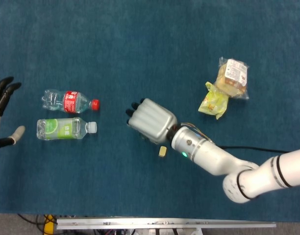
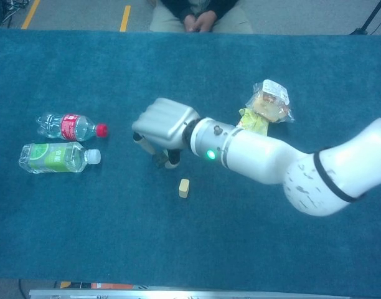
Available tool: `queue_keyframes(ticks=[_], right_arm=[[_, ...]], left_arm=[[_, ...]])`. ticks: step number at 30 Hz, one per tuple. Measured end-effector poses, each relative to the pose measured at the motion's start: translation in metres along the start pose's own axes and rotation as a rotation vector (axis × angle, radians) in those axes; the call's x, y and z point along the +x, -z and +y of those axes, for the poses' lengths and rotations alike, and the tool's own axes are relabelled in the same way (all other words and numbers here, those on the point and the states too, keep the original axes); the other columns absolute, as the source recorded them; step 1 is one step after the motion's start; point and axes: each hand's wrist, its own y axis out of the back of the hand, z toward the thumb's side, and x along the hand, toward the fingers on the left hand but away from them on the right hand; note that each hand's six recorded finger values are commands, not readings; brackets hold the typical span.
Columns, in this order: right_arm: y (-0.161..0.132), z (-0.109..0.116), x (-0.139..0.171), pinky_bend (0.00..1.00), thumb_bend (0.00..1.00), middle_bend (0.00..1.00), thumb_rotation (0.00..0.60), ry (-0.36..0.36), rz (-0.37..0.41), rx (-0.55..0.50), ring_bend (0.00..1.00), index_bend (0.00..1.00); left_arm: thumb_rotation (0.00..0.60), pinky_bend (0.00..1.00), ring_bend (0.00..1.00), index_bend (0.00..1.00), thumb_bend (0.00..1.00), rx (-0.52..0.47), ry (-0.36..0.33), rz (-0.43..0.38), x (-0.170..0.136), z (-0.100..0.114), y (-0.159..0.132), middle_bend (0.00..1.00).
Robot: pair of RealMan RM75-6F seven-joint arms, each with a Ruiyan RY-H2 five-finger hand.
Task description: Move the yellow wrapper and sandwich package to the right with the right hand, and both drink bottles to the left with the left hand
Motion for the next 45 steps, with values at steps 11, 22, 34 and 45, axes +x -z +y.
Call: queue_keyframes(ticks=[11,22,34,45], right_arm=[[-0.010,-0.010,0.014,0.43,0.18,0.35,0.600,-0.013,0.052,0.001,0.28,0.59],[-0.009,-0.014,0.020,0.43,0.18,0.35,0.600,-0.016,0.064,0.008,0.28,0.51],[-0.006,-0.013,0.026,0.43,0.17,0.34,0.600,-0.010,0.066,0.021,0.28,0.36],[0.051,-0.001,0.049,0.43,0.18,0.34,0.600,0.041,-0.104,-0.061,0.28,0.36]], left_arm=[[0.600,0.18,0.02,0.12,0.23,0.000,0.004,-0.004,0.000,-0.002,-0.002,0.09],[0.600,0.18,0.02,0.12,0.23,0.001,0.008,-0.007,0.000,-0.003,-0.003,0.09],[0.600,0.18,0.02,0.12,0.23,0.003,0.008,-0.009,0.001,-0.002,-0.004,0.09],[0.600,0.18,0.02,0.12,0.23,-0.014,-0.004,-0.004,0.003,0.001,-0.003,0.09]])
